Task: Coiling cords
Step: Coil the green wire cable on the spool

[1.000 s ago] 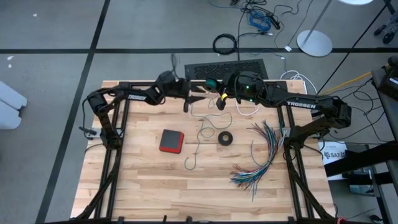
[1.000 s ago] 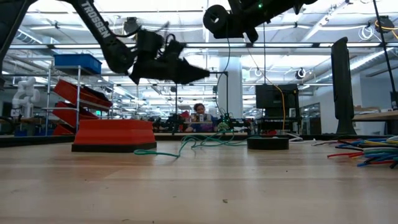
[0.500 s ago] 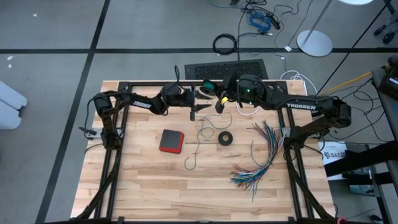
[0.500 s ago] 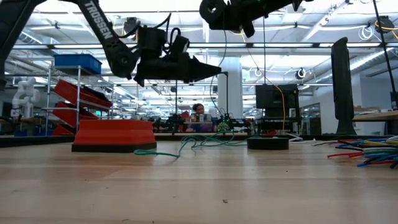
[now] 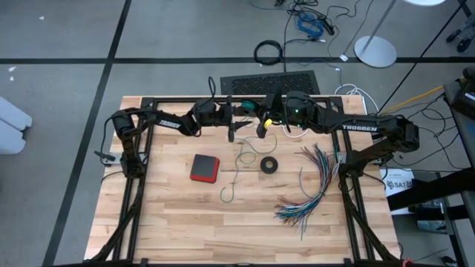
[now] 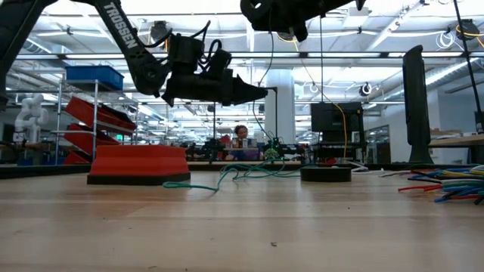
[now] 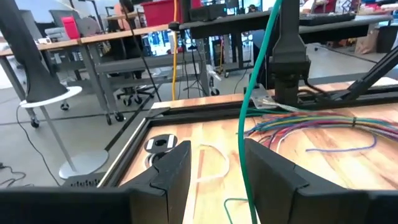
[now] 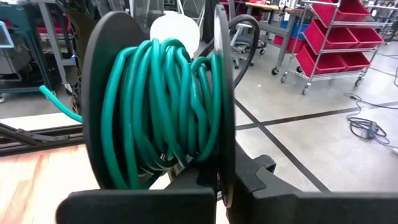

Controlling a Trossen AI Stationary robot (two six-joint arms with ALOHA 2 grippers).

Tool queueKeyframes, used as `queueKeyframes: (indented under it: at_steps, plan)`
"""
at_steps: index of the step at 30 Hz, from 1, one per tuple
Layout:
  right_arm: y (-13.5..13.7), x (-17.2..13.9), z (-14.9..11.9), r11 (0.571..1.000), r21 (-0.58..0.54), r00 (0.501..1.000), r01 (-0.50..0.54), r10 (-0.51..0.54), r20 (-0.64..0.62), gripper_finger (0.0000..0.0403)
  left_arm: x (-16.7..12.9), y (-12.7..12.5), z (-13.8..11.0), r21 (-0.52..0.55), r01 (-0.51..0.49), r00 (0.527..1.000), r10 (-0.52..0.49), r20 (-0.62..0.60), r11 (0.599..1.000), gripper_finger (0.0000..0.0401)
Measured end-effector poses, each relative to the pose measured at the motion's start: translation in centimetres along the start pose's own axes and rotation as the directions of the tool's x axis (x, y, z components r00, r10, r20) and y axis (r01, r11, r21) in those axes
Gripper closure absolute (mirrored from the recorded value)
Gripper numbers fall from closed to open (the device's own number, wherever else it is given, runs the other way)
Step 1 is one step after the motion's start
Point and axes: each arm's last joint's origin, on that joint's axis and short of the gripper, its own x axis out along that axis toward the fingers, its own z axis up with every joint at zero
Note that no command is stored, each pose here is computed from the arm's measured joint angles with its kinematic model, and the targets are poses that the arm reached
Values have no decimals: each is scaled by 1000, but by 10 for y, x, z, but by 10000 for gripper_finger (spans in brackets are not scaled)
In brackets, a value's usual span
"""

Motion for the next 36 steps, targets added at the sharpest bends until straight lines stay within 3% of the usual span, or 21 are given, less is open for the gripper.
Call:
queueKeyframes:
  at_steps: [17, 20, 24, 29, 36]
  plan:
    - [0, 0, -4, 1000, -21, 999, -1, 1, -36, 403, -6, 11, -7, -23, -11, 999, 10, -47, 1000, 290]
    - [0, 0, -5, 1000, -24, 999, -2, 1, -48, 403, -9, 18, -9, -32, -17, 998, 15, -61, 999, 317]
    - [0, 0, -7, 999, -36, 997, -4, 1, -73, 403, -12, 22, -10, -35, 15, 998, -17, -54, 999, 385]
    - [-1, -1, -15, 999, -53, 988, 1, -9, -156, 403, -13, 24, -10, -44, 21, 998, -23, -52, 999, 397]
    - [-5, -4, -28, 985, -119, 947, 128, -157, -281, 403, -19, 32, -12, -95, 8, 999, -13, -47, 995, 399]
